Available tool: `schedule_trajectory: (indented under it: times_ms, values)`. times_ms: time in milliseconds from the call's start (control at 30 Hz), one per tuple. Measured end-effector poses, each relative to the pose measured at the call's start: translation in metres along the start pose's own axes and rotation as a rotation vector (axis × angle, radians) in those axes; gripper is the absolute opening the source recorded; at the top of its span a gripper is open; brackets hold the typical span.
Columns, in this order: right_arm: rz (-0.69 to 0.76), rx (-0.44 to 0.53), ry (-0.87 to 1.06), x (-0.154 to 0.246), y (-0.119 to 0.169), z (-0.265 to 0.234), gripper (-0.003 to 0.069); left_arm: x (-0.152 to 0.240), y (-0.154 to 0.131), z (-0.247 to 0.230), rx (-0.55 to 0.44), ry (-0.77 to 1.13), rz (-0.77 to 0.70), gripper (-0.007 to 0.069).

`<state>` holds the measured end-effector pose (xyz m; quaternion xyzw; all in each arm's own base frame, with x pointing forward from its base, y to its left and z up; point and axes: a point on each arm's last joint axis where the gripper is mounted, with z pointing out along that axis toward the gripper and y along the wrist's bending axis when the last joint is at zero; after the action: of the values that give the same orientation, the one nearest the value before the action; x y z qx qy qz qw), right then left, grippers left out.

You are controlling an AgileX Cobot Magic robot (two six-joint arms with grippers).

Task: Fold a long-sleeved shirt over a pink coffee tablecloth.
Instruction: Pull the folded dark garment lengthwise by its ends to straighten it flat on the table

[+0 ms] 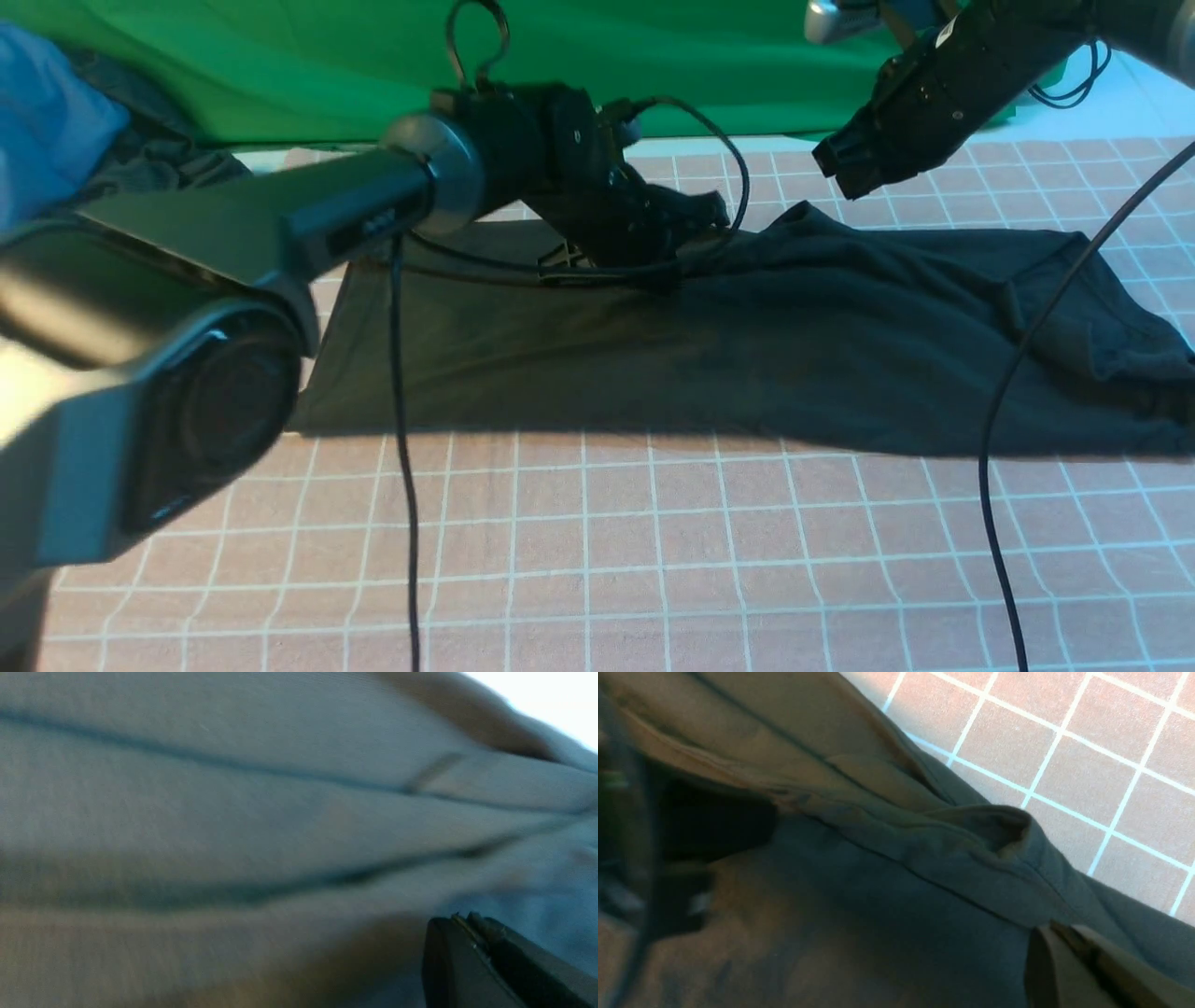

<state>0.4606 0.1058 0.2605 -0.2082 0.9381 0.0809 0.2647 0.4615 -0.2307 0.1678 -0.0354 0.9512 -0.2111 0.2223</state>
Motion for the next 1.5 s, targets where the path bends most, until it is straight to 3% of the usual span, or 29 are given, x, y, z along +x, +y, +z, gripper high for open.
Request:
schedule_trajectory:
  times_ms: [167, 333, 467, 667, 933, 1200, 1333, 1500]
  values:
    - [-0.001, 0.000, 0.000, 0.000, 0.000, 0.000, 0.0037, -0.004, 0.005, 0.014, -0.015, -0.029, 0.033, 0.0013]
    - [-0.001, -0.002, 0.004, 0.000, 0.000, 0.000, 0.0037, -0.021, 0.015, 0.019, -0.014, -0.183, 0.035, 0.0013]
    - [-0.001, -0.005, 0.012, 0.001, 0.000, 0.000, 0.0037, -0.038, 0.038, 0.017, -0.017, -0.265, -0.030, 0.0013]
    - [-0.017, -0.023, 0.064, 0.006, 0.002, 0.000, 0.0037, -0.057, 0.068, -0.013, -0.065, -0.199, -0.137, 0.0013]
    - [-0.011, -0.033, 0.111, 0.012, 0.000, 0.017, 0.0037, -0.070, 0.049, -0.098, -0.073, -0.170, -0.004, 0.0013]
    - [0.007, -0.013, 0.104, 0.022, -0.008, 0.070, 0.0037, -0.049, 0.056, -0.086, -0.100, -0.039, -0.008, 0.0013]
    - [-0.043, 0.088, -0.006, 0.016, -0.020, 0.086, 0.0037, -0.041, 0.061, -0.079, -0.101, -0.007, -0.025, 0.0013]
    - [-0.021, 0.195, -0.061, 0.003, -0.042, 0.066, 0.0037, -0.038, 0.058, -0.078, -0.074, 0.023, -0.024, 0.0013]
